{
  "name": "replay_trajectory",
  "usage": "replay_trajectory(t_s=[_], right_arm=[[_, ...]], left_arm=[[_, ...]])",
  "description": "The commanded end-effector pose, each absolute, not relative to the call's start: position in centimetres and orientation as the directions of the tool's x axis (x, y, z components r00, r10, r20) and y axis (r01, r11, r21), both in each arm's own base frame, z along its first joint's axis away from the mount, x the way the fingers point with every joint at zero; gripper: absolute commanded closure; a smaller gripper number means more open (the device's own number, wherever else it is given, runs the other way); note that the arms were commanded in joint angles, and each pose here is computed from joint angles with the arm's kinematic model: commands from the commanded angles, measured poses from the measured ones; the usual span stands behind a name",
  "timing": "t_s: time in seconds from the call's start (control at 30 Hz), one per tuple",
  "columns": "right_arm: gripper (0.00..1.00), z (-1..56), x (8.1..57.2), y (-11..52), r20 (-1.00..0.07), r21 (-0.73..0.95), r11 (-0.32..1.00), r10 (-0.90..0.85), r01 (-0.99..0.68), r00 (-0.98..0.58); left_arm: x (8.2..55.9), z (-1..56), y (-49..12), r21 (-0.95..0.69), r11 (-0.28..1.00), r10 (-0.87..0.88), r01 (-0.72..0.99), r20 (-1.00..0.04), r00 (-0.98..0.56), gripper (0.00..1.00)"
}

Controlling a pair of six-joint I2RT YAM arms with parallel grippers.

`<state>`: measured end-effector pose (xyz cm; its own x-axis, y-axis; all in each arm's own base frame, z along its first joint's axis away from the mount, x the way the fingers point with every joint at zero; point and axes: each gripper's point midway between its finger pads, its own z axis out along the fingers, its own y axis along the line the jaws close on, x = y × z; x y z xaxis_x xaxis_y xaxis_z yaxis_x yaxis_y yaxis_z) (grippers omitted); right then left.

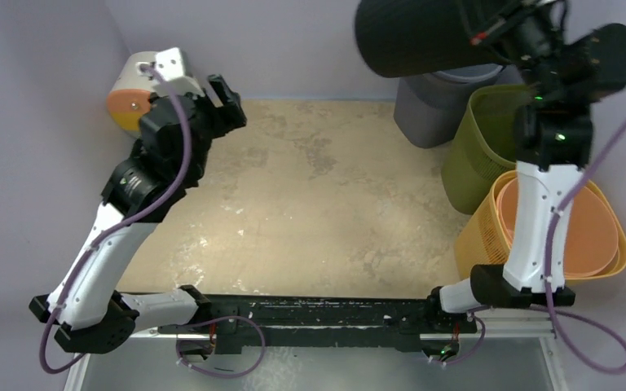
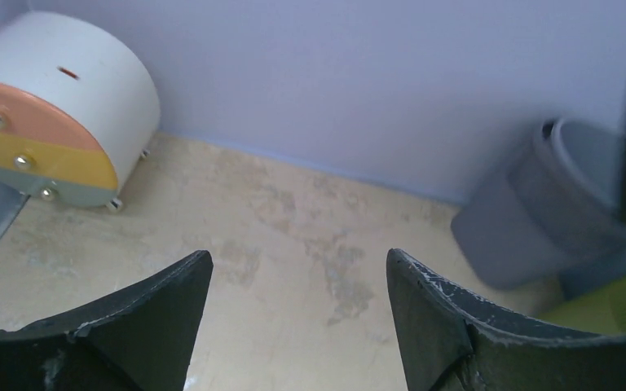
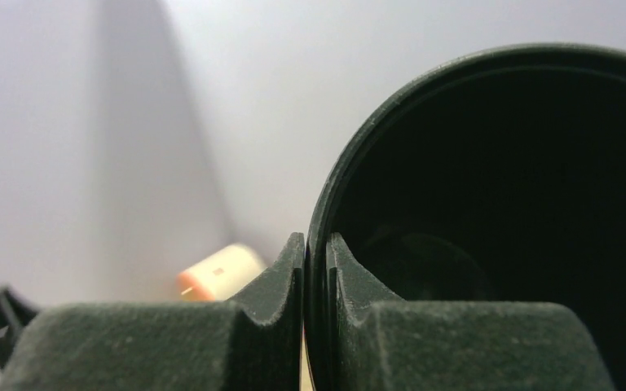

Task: Turn the large container upside down

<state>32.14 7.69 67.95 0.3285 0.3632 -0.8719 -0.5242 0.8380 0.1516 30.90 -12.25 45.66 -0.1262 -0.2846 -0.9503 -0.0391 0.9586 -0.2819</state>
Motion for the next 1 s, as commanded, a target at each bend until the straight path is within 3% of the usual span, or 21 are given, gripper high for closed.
replay_trajectory(t_s=[0.0, 0.2, 0.4, 0.67, 0.97], right_arm=[[1.00, 68.1, 32.4, 16.7, -0.845, 0.108, 0.646, 0.460, -0.756, 0.272], [1.00, 61.9, 35.8, 25.6, -0.830, 0.248, 0.423, 0.556, -0.871, 0.034], [1.00, 57.3, 36.6, 33.6, -0.780, 0.343, 0.161, 0.597, -0.925, -0.186], [1.00, 54.0, 36.8, 38.6, -0.598, 0.445, -0.192, 0.663, -0.875, -0.450], [1.00, 47.5, 37.0, 43.8, -0.296, 0.561, -0.552, 0.562, -0.616, -0.773]], left_arm=[[28.7, 53.5, -7.3, -0.438, 0.890, -0.422, -0.128, -0.896, 0.136, 0.25], [26.7, 57.7, -5.0, -0.499, 0.858, -0.462, -0.124, -0.854, 0.239, 0.26], [25.9, 59.3, -5.0, -0.530, 0.845, -0.500, -0.072, -0.829, 0.249, 0.26], [25.5, 61.2, -5.2, -0.540, 0.841, -0.517, -0.033, -0.819, 0.248, 0.26], [27.0, 61.7, -6.8, -0.508, 0.861, -0.491, -0.012, -0.839, 0.233, 0.26]])
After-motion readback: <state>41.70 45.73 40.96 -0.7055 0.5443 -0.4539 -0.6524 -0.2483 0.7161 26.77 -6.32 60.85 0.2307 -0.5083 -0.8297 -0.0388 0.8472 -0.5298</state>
